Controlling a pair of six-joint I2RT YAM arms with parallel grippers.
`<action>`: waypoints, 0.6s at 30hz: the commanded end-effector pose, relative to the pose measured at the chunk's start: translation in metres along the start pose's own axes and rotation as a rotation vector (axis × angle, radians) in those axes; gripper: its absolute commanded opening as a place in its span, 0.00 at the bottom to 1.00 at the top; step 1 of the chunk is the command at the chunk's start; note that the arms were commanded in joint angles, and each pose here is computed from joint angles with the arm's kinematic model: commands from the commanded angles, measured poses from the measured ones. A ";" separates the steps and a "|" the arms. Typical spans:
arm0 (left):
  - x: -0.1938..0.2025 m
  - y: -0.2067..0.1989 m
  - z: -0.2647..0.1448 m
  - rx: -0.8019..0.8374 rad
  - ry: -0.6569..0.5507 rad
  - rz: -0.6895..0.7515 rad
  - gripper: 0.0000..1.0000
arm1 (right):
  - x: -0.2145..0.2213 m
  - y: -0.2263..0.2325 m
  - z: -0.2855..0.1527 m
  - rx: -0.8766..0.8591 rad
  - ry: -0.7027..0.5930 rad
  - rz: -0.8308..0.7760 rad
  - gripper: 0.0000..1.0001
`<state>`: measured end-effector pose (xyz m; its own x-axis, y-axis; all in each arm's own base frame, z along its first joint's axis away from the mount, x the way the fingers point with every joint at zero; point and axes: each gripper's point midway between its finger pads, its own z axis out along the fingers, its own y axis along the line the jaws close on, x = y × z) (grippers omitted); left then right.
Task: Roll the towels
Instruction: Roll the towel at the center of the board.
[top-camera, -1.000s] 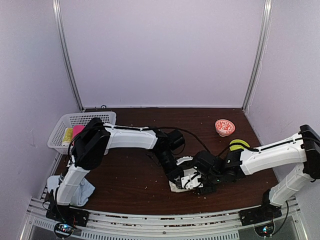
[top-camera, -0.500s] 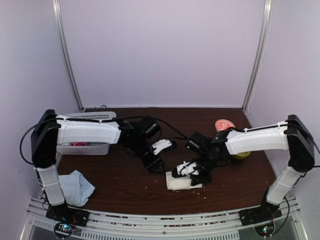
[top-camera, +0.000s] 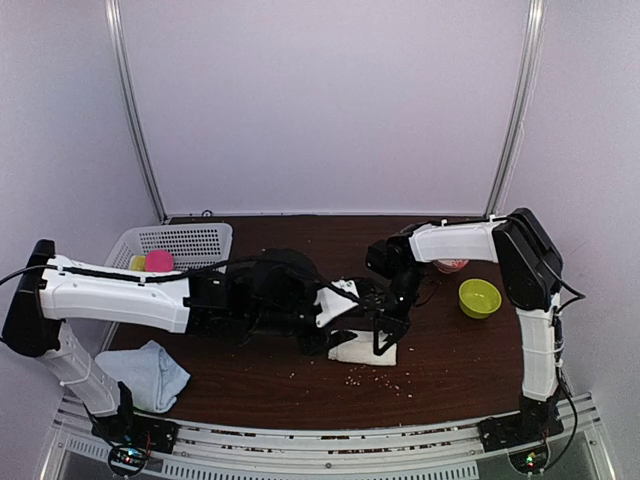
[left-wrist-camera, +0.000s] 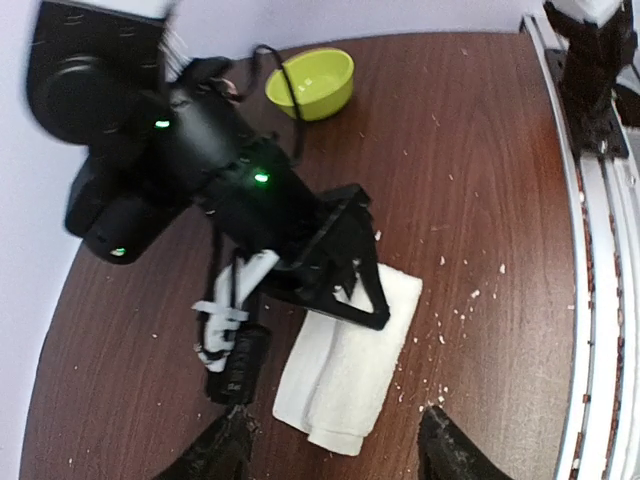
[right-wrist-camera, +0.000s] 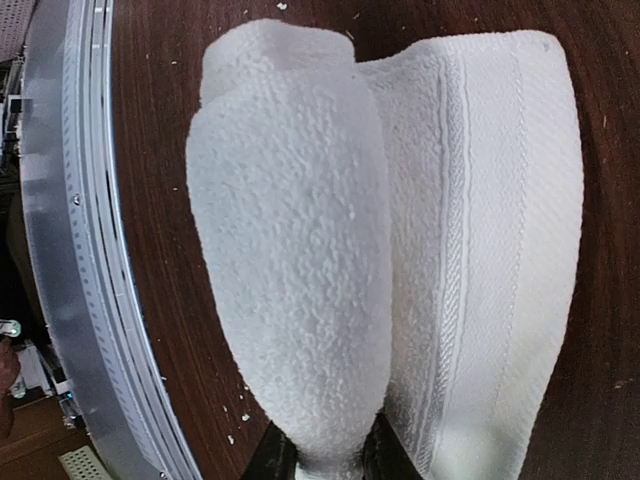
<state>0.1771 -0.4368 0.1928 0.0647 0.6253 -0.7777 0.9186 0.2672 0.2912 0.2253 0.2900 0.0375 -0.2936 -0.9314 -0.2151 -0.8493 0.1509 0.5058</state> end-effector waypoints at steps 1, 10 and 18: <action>0.024 -0.008 0.046 0.026 0.181 0.132 0.56 | 0.020 -0.021 0.017 -0.026 0.092 0.048 0.09; 0.066 -0.021 0.100 0.042 0.291 0.269 0.56 | 0.022 -0.023 0.022 -0.039 0.088 0.053 0.10; 0.089 -0.032 0.123 0.066 0.335 0.301 0.51 | 0.022 -0.022 0.025 -0.045 0.077 0.053 0.10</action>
<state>0.1977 -0.4684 0.0471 0.1788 0.8880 -0.4237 0.9099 0.0145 0.4145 0.2245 0.2907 0.0361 -0.3404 -0.9196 -0.1960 -0.7865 0.1642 0.5954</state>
